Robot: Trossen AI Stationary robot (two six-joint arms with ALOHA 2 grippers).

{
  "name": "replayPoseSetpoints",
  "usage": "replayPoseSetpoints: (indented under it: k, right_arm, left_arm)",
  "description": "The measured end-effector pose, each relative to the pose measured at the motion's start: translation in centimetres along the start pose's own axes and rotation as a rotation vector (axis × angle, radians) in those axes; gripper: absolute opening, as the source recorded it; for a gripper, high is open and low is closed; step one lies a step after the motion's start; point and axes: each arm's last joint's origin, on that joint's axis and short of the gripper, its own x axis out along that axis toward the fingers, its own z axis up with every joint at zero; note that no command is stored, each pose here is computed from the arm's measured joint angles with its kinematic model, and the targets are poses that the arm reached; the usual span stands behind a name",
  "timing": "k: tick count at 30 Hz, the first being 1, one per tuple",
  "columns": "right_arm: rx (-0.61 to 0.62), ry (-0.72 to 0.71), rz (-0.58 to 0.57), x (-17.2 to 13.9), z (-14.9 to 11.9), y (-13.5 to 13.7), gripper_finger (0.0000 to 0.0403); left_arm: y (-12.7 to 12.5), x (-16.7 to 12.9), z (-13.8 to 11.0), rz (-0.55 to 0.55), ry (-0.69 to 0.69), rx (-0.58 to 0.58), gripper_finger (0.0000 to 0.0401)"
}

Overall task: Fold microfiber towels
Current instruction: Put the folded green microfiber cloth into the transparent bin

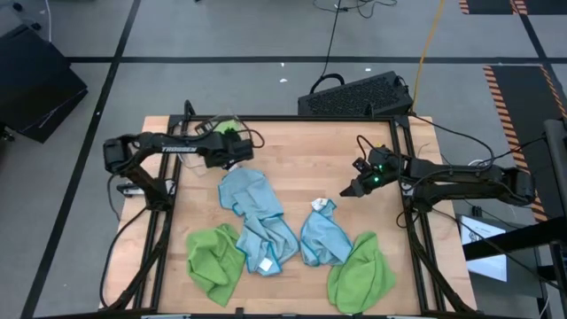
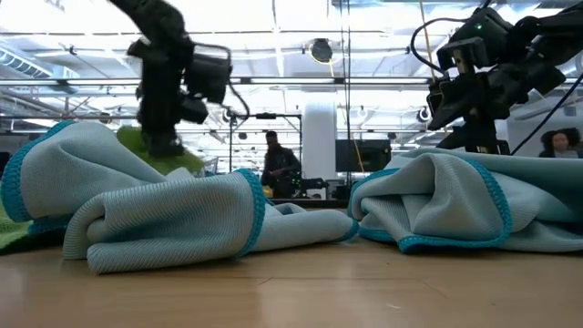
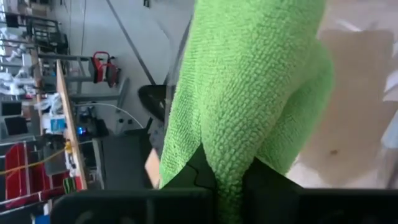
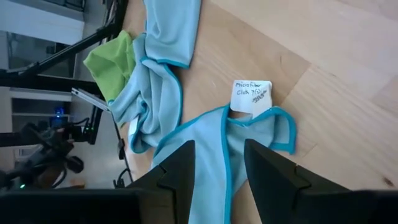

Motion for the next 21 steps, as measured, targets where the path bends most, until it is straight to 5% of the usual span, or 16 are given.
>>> replayPoseSetpoints:
  k: [7,13,21]
  right_arm:
    - [0.036,-0.047,-0.035,0.0,0.1,-0.1,0.0130]
    - [0.077,-0.063,-0.050,0.0,0.2,-0.2,0.0130]
    - [0.092,-0.107,-0.080,0.0,0.3,-0.3,0.0130]
  left_arm:
    - [-1.2,3.5,-0.5,-0.018,-0.057,0.049,0.0020]
    - [0.4,5.9,-0.3,-0.065,-0.013,-0.063,0.0026]
    - [1.4,6.9,-0.3,-0.134,-0.014,-0.101,0.0119]
